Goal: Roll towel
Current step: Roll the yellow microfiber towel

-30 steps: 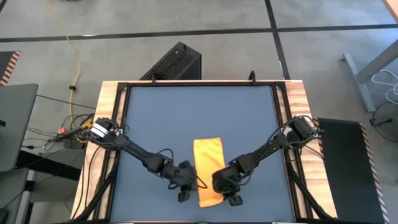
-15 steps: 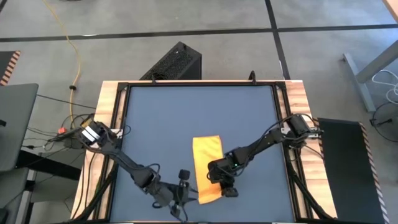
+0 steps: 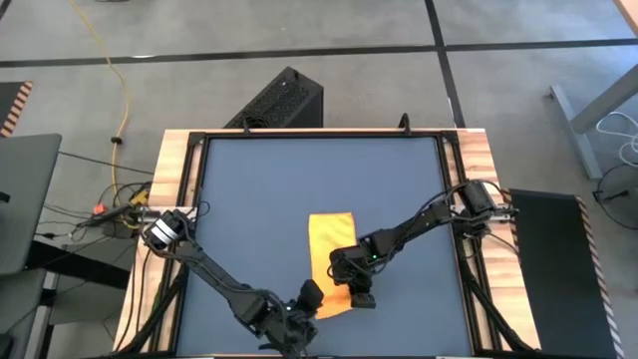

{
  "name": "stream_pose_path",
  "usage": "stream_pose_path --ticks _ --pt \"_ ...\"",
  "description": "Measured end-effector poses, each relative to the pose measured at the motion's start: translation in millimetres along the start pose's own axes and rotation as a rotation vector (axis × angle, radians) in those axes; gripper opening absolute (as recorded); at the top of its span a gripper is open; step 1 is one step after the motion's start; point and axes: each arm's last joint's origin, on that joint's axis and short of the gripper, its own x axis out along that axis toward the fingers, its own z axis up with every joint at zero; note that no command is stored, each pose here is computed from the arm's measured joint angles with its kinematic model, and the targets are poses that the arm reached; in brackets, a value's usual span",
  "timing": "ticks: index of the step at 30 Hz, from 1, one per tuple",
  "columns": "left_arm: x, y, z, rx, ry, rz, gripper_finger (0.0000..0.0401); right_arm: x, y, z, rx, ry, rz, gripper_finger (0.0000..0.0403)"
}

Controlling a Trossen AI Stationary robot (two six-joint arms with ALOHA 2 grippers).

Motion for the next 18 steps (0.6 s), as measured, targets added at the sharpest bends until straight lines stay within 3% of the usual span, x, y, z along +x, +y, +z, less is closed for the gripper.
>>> stream_pose_path --ticks 10,18 --pt "-4.7 -6.9 3.0 0.403 -0.042 -0.060 0.0116 -0.1 0.5 1.4 0.007 -0.011 0.003 0.0025" --pt "3.6 -1.7 -0.1 0.481 -0.087 -0.089 0.0116 -0.2 0.5 1.7 0.018 -0.017 -0.004 0.0025"
